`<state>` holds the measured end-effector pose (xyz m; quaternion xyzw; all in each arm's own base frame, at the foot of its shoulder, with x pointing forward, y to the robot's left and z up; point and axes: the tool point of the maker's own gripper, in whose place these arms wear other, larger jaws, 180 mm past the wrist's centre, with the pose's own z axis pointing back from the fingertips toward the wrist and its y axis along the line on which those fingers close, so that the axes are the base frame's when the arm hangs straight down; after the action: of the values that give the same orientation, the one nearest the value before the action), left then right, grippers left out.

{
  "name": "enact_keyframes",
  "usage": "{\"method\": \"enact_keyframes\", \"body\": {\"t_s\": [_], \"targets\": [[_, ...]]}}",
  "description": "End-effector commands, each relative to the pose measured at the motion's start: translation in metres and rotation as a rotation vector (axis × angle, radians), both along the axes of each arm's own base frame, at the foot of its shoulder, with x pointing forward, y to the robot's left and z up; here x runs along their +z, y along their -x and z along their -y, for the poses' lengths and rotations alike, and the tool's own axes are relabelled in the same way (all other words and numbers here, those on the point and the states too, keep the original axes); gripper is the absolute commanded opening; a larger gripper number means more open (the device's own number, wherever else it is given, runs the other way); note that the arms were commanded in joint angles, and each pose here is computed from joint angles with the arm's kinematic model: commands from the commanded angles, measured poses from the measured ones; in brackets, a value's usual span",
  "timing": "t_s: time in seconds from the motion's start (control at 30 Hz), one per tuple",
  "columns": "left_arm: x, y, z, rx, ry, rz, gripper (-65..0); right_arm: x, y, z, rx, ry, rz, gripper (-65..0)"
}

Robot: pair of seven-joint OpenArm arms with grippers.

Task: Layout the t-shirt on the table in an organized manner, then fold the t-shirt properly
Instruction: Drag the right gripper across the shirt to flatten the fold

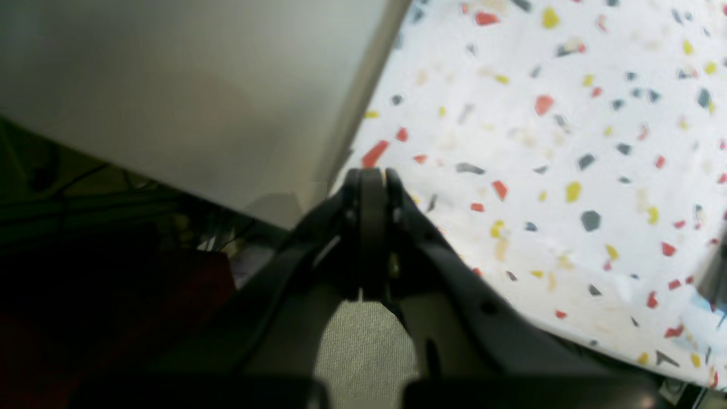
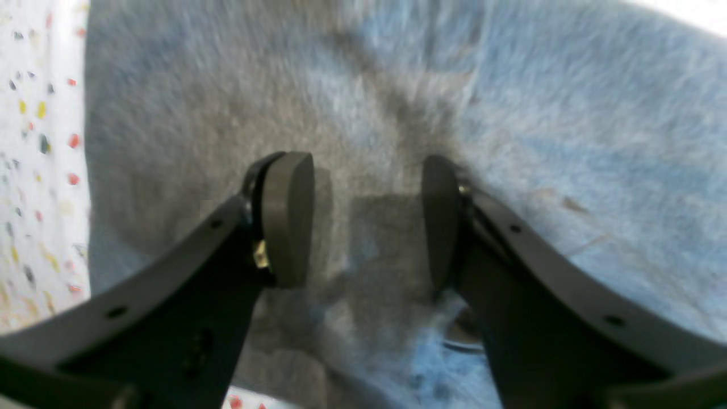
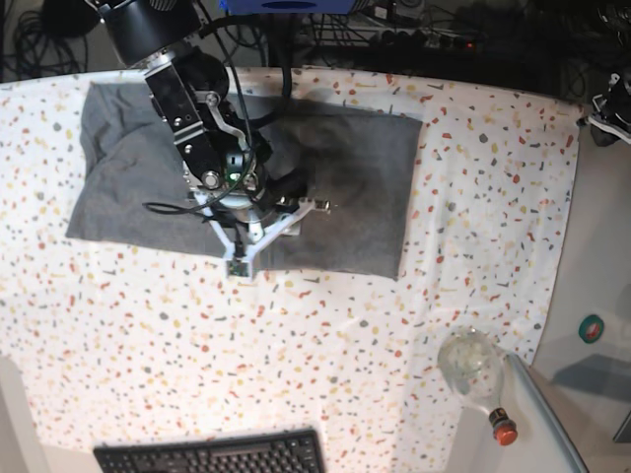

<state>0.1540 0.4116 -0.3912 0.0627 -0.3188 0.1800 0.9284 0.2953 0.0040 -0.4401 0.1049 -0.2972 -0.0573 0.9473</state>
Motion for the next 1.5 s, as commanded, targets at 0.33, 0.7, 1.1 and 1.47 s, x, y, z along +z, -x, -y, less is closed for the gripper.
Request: {"method": "enact_keyframes", "body": {"t_s": [0.33,0.7,1.1,1.47], "targets": [[0.012,-0.008,-0.006,-0.016,-0.03,0.032,-65.0,0.0,0.0,0.019,-0.123,0.012,-0.008,-19.4],[0.009,-0.001,-0.006,-0.016,-0.03,0.012,-65.0,-0.002,0.019,0.001,-0.072,-0.004,-0.023,-19.7],[0.007,0.008,-0.007,-0.012,-0.031,-0.008,-65.0,-0.004,0.031,-0.021,-0.047,-0.035,-0.049,-60.0],[0.008,0.009,-0.009,-0.012,-0.035,-0.01,-65.0,0.021,0.038,-0.023,-0.067,-0.09,-0.001,-65.0]]}}
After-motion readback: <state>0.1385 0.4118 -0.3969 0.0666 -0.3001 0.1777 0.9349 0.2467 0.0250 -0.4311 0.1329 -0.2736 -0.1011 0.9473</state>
